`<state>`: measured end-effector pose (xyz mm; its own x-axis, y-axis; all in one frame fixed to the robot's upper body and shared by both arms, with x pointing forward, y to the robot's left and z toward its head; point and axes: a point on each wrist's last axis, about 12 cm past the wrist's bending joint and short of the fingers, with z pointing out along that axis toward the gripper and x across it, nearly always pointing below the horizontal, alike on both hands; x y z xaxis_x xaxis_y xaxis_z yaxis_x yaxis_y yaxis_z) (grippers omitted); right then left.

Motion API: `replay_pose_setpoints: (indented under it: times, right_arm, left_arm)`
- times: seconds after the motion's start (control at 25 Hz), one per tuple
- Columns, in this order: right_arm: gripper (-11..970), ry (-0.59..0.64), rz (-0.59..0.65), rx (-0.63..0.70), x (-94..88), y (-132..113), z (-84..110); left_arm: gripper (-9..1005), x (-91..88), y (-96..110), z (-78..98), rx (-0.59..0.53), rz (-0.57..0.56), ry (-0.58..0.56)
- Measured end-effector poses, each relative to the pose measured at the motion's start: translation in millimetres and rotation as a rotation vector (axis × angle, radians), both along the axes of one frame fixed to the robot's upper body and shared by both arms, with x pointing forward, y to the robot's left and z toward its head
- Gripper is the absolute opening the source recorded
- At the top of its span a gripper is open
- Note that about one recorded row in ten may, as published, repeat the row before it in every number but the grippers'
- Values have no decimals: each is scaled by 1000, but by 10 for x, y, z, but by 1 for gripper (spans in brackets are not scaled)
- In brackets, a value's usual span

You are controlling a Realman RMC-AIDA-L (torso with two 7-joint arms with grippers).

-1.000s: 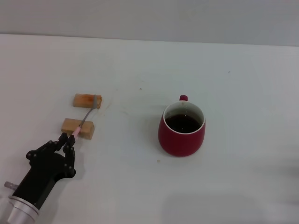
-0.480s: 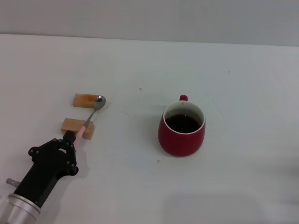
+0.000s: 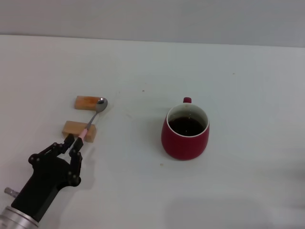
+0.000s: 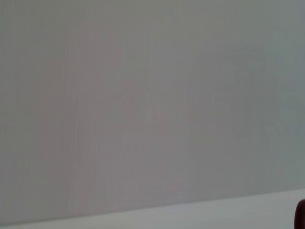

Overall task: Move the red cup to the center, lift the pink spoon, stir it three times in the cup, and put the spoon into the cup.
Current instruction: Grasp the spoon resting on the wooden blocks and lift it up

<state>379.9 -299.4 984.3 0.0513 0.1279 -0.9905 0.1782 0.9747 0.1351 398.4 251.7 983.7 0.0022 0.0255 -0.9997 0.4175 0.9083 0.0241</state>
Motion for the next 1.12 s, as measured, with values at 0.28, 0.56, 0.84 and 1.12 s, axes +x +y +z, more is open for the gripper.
replay_pose_setpoints:
  times: [0.28,0.56,0.84,1.12]
  right_arm:
    - [0,0,1,-1,2,-1,0]
    - [0,0,3,-2,-1,0,0]
    - [-1,-1,7,-3,7,5,2]
    - [-1,-2,8,-3,9,7,3]
  left_arm:
    - [290,20,14,-70,30,5,53]
    - [434,31,19,-69,39,10,50]
    - [649,58,26,-114,63,9,86]
    - [814,94,21,-142,79,4,110]
